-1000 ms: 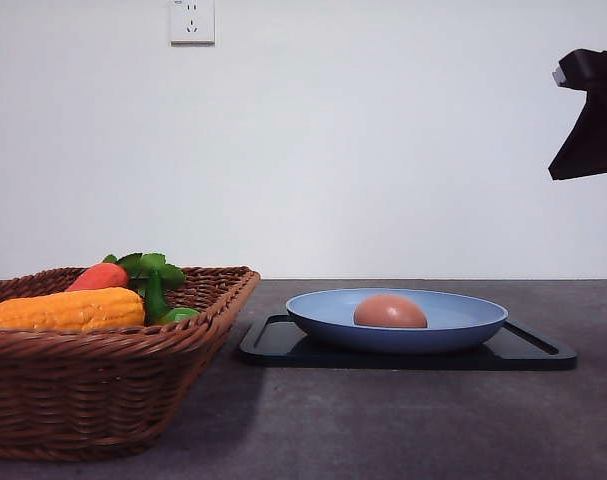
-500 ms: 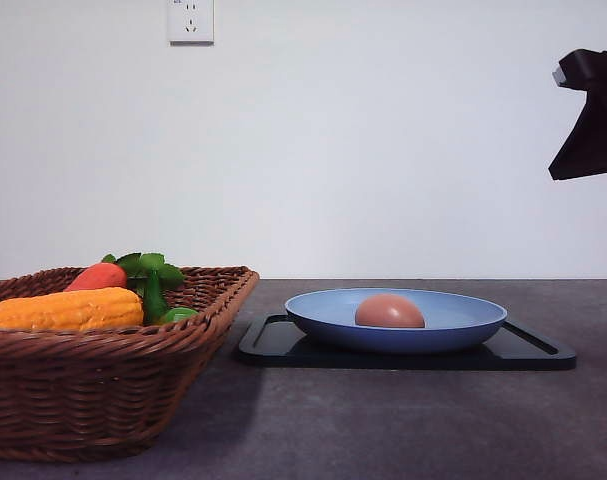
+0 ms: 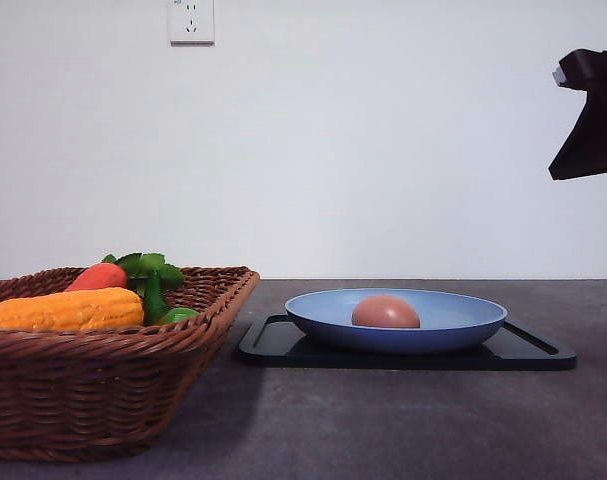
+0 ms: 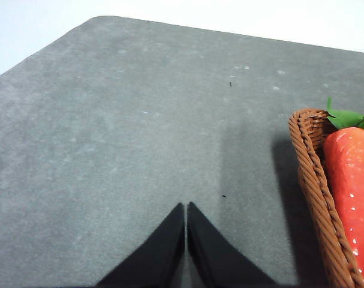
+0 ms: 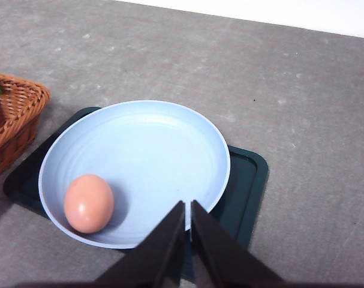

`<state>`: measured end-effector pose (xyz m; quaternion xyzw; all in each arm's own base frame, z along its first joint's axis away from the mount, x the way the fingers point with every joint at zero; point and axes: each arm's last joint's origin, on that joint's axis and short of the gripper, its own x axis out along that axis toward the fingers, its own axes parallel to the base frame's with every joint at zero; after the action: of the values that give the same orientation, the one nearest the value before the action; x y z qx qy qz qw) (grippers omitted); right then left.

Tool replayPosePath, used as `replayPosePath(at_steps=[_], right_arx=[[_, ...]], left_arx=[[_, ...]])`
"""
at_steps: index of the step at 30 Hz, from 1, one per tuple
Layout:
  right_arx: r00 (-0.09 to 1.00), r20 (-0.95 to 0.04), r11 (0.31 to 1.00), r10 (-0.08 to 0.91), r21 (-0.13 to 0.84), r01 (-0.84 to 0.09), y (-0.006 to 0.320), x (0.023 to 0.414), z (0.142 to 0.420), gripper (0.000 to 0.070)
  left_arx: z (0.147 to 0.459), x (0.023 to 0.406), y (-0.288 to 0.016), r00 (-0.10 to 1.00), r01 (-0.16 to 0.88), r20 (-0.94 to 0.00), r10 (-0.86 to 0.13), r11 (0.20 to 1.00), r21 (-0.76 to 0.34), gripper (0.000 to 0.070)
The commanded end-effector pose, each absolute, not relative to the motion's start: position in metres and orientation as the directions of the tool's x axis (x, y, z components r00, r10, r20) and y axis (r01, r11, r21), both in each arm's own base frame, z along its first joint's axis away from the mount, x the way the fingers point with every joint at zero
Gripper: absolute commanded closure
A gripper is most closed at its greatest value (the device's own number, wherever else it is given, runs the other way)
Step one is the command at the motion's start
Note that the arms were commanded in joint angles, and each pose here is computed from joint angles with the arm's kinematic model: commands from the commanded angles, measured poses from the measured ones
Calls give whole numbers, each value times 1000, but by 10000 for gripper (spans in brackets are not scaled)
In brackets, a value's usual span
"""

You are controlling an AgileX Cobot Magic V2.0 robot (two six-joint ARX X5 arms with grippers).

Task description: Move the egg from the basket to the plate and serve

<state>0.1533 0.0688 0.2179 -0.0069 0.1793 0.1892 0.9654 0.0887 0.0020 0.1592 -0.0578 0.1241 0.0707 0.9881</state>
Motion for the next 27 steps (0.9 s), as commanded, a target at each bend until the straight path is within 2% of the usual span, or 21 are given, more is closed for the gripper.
replayPosePath(at_steps=[1,27], right_arx=[[866,-337,927,369,67,-369,70,154,220,700],[866,-337,927,369,67,-369,70,154,220,700]], left_arx=[[150,90,2,951,-158,-283,125,983,-96,700],[149,91,2,957,-156,-263,125,983,-99,700]])
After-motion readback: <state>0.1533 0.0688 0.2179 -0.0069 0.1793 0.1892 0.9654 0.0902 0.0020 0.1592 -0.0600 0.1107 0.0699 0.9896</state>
